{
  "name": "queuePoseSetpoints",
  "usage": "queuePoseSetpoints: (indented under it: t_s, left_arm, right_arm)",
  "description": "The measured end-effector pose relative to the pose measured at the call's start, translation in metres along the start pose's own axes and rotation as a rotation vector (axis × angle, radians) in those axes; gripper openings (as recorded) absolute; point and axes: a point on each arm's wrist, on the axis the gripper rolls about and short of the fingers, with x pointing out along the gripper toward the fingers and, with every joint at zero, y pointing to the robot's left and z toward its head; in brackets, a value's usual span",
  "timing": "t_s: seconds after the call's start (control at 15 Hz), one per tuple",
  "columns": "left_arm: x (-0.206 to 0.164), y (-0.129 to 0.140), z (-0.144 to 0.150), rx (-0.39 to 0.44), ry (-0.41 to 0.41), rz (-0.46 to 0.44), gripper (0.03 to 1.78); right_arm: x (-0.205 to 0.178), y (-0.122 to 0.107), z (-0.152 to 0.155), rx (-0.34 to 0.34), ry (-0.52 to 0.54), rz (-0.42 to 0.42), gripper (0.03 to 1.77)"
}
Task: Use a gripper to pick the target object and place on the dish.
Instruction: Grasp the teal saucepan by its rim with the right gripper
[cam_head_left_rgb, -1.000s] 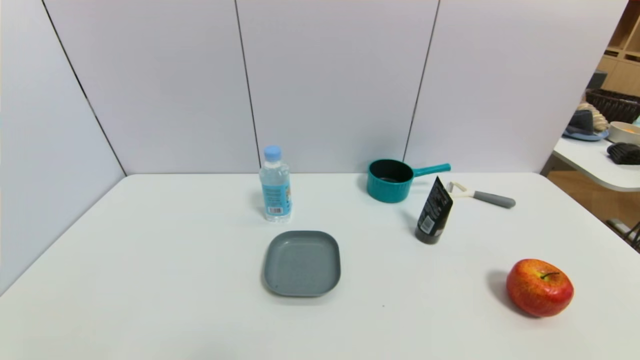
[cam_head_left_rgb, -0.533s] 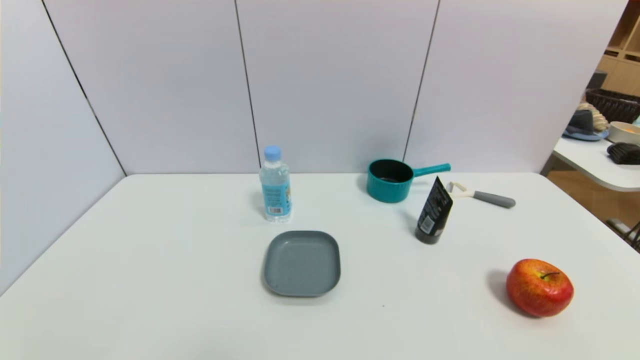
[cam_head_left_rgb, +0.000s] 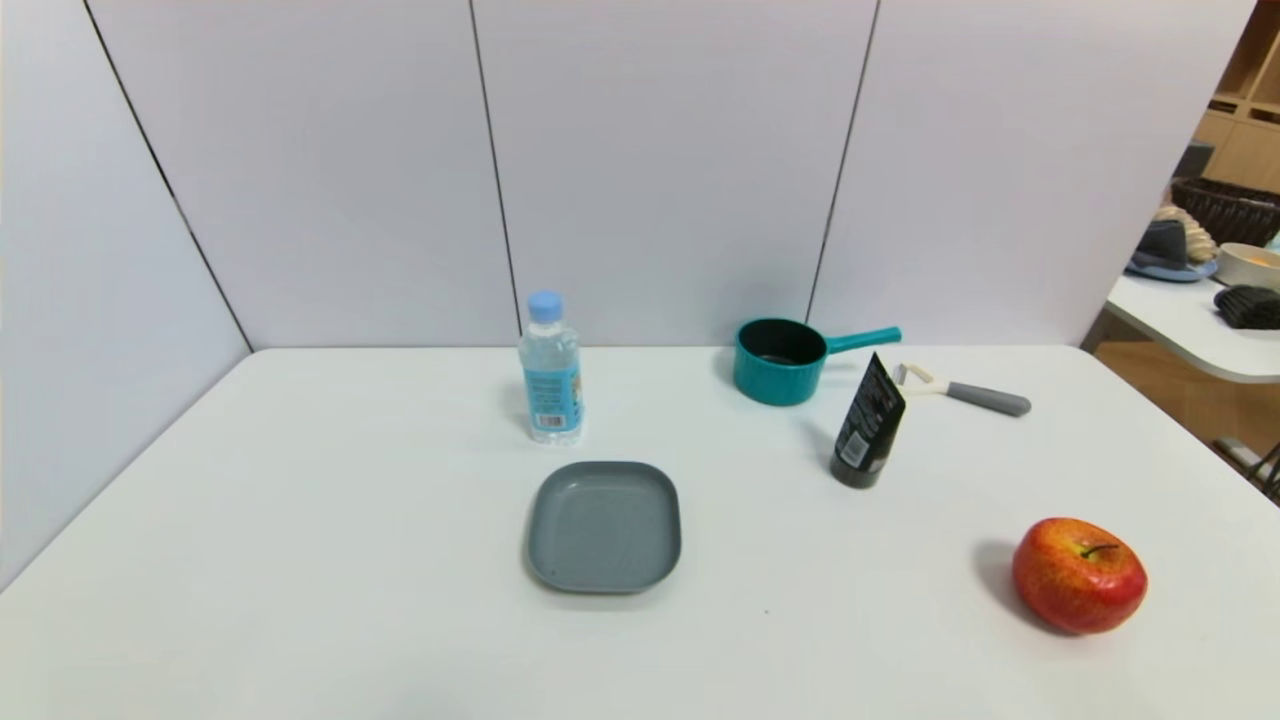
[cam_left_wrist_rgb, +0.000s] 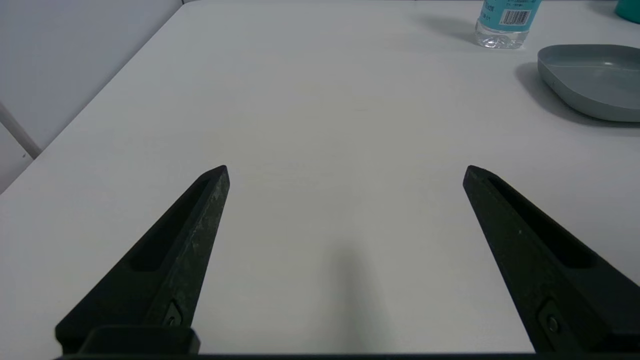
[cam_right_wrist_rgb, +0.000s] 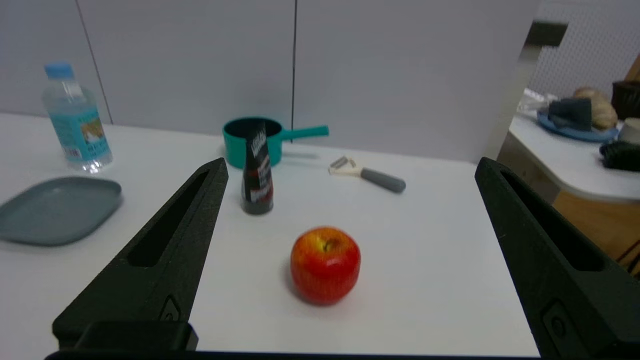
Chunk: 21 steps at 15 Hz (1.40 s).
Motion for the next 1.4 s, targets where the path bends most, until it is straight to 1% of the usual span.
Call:
queuePoseSetpoints:
  t_s: [0.2, 0.4, 0.6, 0.87, 1.0, 1.13, 1.27, 1.4]
  left_arm:
    - [0.0, 0.0, 0.0, 0.0, 0.0, 0.0, 1.69]
    - [0.0, 0.0, 0.0, 0.0, 0.0, 0.0, 1.69]
    - [0.0, 0.0, 0.0, 0.0, 0.0, 0.0, 1.69]
    - [0.0, 0.0, 0.0, 0.001, 0.0, 0.0, 1.69]
    - [0.0, 0.0, 0.0, 0.0, 0.0, 0.0, 1.69]
    - [0.0, 0.0, 0.0, 0.0, 0.0, 0.0, 1.69]
    - [0.0, 0.0, 0.0, 0.0, 0.0, 0.0, 1.69]
    - [0.0, 0.0, 0.0, 0.001, 0.0, 0.0, 1.69]
  right_arm:
    - [0.027, -0.007, 0.065, -0.022, -0.098, 0.035, 1.71]
    - [0.068, -0.012, 0.129, -0.029, -0.202, 0.038, 1.71]
    - [0.12, -0.013, 0.171, -0.032, -0.244, 0.041, 1.71]
    - [0.182, -0.012, 0.214, -0.046, -0.283, 0.048, 1.71]
    - [0.21, -0.009, 0.229, -0.047, -0.257, 0.072, 1.71]
    - [0.244, 0.0, 0.227, -0.059, -0.176, 0.121, 1.71]
    - [0.285, 0.017, 0.205, -0.106, -0.069, 0.188, 1.71]
    - [0.318, 0.037, 0.179, -0.128, 0.014, 0.261, 1.71]
